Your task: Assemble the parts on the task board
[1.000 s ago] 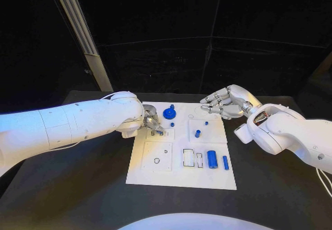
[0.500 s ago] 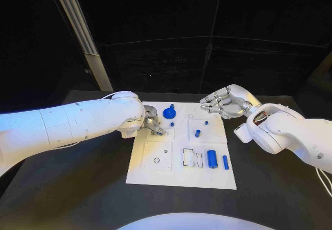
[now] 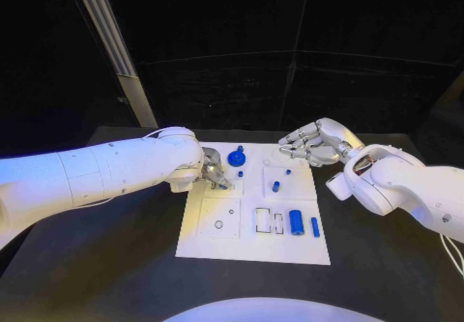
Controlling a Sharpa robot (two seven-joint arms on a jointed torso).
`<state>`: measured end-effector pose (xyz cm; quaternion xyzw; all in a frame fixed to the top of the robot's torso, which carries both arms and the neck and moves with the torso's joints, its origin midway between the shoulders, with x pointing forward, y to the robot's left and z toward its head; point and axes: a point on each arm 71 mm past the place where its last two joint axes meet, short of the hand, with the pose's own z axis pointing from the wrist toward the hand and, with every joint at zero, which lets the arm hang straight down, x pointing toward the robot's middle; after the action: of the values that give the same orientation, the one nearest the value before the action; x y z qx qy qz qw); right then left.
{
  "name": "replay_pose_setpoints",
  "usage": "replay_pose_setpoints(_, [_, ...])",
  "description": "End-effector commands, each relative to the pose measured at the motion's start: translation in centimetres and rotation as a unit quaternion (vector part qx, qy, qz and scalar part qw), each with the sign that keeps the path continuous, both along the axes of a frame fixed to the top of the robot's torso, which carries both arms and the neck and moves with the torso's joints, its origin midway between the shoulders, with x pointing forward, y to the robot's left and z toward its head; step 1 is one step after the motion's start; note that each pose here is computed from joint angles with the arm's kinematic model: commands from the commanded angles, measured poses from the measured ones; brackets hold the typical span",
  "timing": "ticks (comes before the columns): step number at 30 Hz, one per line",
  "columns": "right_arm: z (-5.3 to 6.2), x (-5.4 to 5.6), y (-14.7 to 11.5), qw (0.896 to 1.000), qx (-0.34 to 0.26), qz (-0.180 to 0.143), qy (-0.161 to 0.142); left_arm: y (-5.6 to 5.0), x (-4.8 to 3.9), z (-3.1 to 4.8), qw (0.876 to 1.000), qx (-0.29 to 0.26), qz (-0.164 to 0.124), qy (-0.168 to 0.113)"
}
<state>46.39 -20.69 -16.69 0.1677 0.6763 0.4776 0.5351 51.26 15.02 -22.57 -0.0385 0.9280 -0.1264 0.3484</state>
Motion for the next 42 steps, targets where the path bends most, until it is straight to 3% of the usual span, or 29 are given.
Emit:
replay_pose_setpoints(1, [0.1, -0.04, 0.16, 1.0, 0.001, 0.006, 0.002, 0.08, 0.07, -0.24, 1.0, 0.01, 0.0, 0.015])
replay_pose_setpoints(13, [-0.07, -0.08, 0.39, 1.0, -0.004, 0.014, 0.012, -0.26, 0.26, -0.46, 0.999, 0.01, -0.006, 0.039])
replay_pose_setpoints(42, [-0.19, 0.04, 0.53, 1.0, -0.005, 0.016, 0.015, -0.46, 0.66, -0.36, 0.999, -0.002, -0.011, 0.035])
